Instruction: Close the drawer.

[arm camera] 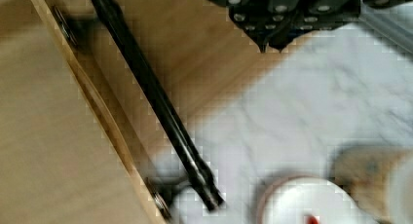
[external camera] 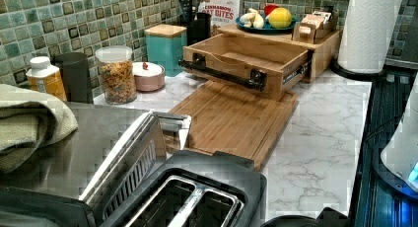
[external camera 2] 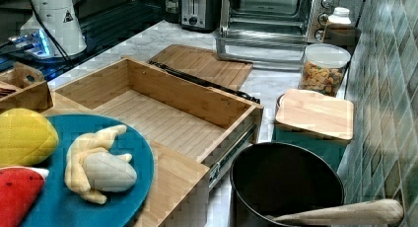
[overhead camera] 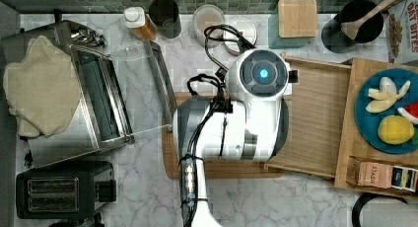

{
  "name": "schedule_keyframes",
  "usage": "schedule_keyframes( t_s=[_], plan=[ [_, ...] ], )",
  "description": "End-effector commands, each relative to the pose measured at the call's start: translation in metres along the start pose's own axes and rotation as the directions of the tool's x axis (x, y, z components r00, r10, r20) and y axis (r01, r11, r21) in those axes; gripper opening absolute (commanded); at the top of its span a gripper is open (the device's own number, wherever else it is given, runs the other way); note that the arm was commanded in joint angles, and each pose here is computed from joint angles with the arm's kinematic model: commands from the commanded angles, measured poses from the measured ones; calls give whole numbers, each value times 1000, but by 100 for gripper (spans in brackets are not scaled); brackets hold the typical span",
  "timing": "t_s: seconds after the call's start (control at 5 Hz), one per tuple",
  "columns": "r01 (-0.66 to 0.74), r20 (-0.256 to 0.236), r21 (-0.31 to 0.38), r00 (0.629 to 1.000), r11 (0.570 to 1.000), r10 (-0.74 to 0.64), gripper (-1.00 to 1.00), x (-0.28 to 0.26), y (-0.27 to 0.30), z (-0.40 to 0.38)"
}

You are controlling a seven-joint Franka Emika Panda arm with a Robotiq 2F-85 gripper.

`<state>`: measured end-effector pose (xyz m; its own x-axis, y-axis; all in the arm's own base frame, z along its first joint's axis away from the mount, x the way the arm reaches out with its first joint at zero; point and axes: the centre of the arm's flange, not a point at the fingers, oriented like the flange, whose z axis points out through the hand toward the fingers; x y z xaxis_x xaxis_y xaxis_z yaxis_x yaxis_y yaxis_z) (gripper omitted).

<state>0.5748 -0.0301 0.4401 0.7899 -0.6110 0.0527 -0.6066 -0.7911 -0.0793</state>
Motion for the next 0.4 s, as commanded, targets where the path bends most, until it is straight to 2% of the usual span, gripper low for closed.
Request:
schedule_keyframes(
  t_s=[0.2,0.4],
  plan=[
    [166,170,-37,973,985,-158,-100,-24,21,55],
    [202,107,-13,974,979,-200,-100,-27,31,76]
  ],
)
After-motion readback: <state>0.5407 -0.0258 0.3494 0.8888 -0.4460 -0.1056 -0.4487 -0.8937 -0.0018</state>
